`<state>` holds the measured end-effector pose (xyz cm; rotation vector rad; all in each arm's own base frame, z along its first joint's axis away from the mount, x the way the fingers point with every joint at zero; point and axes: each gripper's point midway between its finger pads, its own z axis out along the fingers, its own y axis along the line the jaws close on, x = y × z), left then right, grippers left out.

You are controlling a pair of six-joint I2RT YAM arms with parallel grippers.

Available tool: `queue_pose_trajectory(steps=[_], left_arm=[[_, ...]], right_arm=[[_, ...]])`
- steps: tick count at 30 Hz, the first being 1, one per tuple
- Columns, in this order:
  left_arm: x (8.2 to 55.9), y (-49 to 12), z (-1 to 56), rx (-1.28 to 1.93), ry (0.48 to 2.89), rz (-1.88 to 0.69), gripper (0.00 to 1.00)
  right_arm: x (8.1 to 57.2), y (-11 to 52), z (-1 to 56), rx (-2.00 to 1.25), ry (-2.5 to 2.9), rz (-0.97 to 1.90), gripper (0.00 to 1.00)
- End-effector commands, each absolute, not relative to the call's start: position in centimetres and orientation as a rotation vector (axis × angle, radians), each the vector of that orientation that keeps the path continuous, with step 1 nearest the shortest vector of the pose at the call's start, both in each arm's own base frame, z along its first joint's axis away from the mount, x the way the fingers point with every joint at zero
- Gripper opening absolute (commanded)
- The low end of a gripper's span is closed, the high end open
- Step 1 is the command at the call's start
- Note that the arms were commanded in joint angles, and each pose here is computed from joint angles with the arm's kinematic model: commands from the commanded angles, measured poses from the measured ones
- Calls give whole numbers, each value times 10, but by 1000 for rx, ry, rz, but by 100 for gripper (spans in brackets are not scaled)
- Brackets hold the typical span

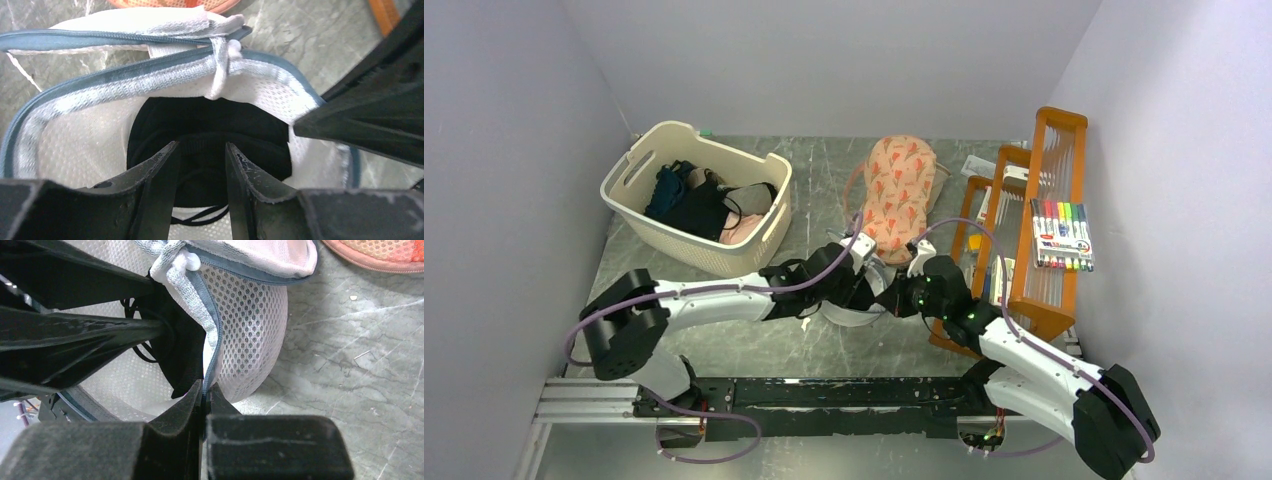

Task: Unzip the laundry bag and remove the bra

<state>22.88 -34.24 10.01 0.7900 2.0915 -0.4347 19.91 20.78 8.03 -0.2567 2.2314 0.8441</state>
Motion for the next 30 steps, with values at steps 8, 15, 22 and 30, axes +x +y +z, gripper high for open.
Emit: queue_pose_trajectory(steps=[8,15,22,30], left_arm=[[275,-363,102,682,2064,-360,59],[294,-363,85,705,2066,-320,73],[284,-372,60,760,2104,-451,66],[263,-367,60,775,2149,-536,35]], right_arm=[[207,206,91,-253,2187,801,0],[211,207,98,-248,2162,804,0],[215,209,99,-247,2149,802,0],[221,214,100,-259,2141,802,0]])
